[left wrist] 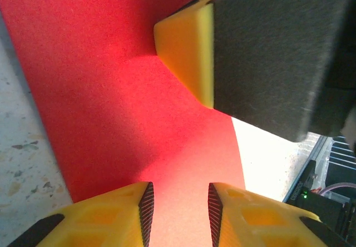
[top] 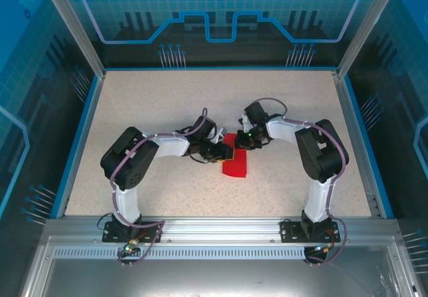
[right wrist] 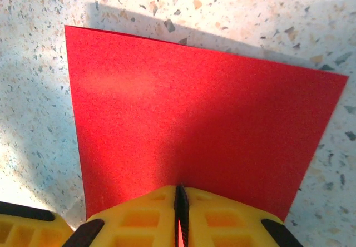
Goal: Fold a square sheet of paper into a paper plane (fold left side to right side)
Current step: First fold the square sheet of paper in half at the center of the table.
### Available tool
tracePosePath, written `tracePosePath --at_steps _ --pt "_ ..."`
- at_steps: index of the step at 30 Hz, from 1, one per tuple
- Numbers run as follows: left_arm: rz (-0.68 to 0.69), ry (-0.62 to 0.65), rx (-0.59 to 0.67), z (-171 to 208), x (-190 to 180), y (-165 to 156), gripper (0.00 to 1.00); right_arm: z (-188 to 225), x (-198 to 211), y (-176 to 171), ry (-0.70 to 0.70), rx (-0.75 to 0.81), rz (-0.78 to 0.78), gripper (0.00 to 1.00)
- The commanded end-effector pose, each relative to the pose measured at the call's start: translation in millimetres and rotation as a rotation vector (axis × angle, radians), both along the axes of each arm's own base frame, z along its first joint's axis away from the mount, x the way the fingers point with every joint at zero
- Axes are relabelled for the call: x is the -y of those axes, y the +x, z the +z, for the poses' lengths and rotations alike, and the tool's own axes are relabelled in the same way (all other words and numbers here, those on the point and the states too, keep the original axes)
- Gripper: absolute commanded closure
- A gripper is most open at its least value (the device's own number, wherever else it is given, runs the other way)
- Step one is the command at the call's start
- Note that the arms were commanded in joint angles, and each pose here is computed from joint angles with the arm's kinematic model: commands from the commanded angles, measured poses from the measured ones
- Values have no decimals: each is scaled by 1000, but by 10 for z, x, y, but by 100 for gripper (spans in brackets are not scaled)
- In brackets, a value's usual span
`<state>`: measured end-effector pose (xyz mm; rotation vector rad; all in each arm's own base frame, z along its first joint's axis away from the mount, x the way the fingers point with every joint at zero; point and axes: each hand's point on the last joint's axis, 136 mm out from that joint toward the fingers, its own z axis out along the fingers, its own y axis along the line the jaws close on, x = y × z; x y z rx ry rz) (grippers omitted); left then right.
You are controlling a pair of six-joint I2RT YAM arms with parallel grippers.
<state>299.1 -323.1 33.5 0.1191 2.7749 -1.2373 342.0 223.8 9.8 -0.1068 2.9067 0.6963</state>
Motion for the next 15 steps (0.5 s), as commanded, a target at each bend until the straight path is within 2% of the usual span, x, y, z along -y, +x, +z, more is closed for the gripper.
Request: tracePosePath --at_steps 1,15 --pt "-43 27 -31 -109 4 -105 66 -398 239 -315 -152 -127 11 88" --pt "-72 67 -88 -248 -200 -536 66 -390 262 -301 -171 -128 12 88"
